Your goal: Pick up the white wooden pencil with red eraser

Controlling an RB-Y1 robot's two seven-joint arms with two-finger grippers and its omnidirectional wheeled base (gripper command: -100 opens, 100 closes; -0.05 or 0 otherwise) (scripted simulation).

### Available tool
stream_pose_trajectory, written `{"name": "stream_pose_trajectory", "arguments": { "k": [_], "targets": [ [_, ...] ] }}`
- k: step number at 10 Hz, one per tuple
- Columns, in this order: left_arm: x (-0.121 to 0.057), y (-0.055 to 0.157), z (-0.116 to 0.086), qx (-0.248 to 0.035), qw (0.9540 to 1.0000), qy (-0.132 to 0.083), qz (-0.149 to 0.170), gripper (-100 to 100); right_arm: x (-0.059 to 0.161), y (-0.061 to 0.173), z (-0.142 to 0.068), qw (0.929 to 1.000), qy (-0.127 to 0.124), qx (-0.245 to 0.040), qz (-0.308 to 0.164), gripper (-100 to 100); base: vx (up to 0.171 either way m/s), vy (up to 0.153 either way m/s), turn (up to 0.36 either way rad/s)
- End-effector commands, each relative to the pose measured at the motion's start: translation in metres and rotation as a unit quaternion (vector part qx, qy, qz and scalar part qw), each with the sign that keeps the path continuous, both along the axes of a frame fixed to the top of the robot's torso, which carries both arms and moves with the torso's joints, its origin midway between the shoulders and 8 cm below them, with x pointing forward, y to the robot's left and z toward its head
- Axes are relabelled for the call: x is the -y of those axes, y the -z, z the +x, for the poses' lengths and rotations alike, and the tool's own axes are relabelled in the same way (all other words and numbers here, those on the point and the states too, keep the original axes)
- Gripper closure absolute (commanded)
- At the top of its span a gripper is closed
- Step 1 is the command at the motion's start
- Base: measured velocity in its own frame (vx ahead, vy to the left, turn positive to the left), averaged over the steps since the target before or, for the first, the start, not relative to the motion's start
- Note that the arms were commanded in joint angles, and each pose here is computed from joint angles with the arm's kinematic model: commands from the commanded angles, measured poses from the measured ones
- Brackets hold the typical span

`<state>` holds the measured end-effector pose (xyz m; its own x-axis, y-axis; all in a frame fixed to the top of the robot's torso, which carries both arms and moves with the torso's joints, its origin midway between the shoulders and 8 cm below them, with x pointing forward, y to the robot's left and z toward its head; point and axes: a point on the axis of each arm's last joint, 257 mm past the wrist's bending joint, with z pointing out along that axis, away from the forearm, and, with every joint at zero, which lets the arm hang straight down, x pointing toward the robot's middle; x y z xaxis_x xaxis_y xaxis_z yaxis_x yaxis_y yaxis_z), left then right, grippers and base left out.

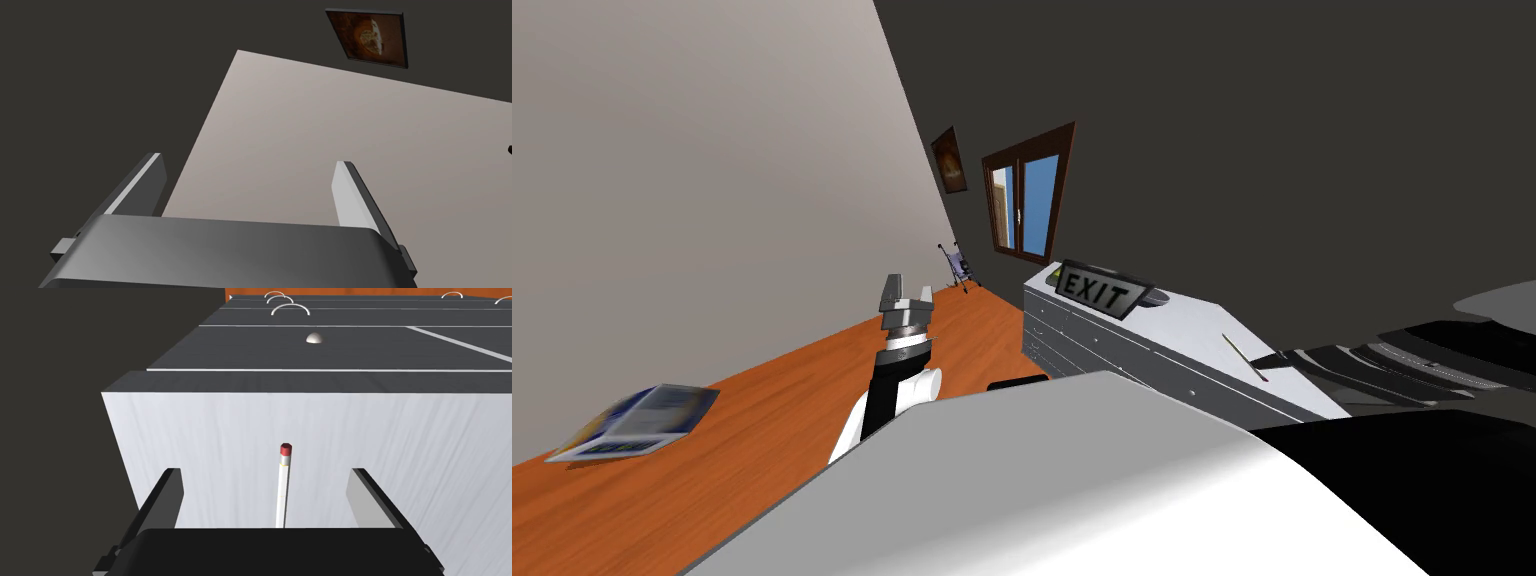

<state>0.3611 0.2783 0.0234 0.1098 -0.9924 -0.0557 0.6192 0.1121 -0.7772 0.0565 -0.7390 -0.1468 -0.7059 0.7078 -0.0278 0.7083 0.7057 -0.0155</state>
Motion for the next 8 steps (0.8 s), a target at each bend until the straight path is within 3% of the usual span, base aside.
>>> {"name": "stream_pose_trajectory", "arguments": {
  "k": [1, 3, 4, 5, 7, 8],
  "targets": [
    [0.000, 0.000, 0.000, 0.000, 1.0000, 0.000, 0.000, 0, 0.000, 0.001, -0.004, 0.9999, 0.011, -0.001, 0.003, -100, 0.097, -0.195, 0.201],
    [0.000, 0.000, 0.000, 0.000, 1.0000, 0.000, 0.000, 0, -0.003, 0.006, -0.006, 0.9999, 0.013, -0.002, 0.009, -100, 0.078, -0.127, 0.148],
    [0.000, 0.000, 0.000, 0.000, 1.0000, 0.000, 0.000, 0, -0.003, 0.006, -0.006, 0.9999, 0.013, -0.002, 0.010, 0, 0.009, -0.016, -0.004],
    [0.000, 0.000, 0.000, 0.000, 1.0000, 0.000, 0.000, 0, -0.001, 0.019, -0.007, 0.9999, 0.011, 0.000, 0.008, -100, 0.010, 0.002, -0.017],
    [0.000, 0.000, 0.000, 0.000, 1.0000, 0.000, 0.000, 0, -0.001, 0.024, -0.008, 0.9999, 0.011, 0.000, 0.009, -100, 0.007, 0.014, -0.017],
    [0.000, 0.000, 0.000, 0.000, 1.0000, 0.000, 0.000, 0, 0.000, 0.024, -0.007, 0.9999, 0.010, 0.001, 0.007, 100, 0.000, 0.000, 0.000]
  ]
}}
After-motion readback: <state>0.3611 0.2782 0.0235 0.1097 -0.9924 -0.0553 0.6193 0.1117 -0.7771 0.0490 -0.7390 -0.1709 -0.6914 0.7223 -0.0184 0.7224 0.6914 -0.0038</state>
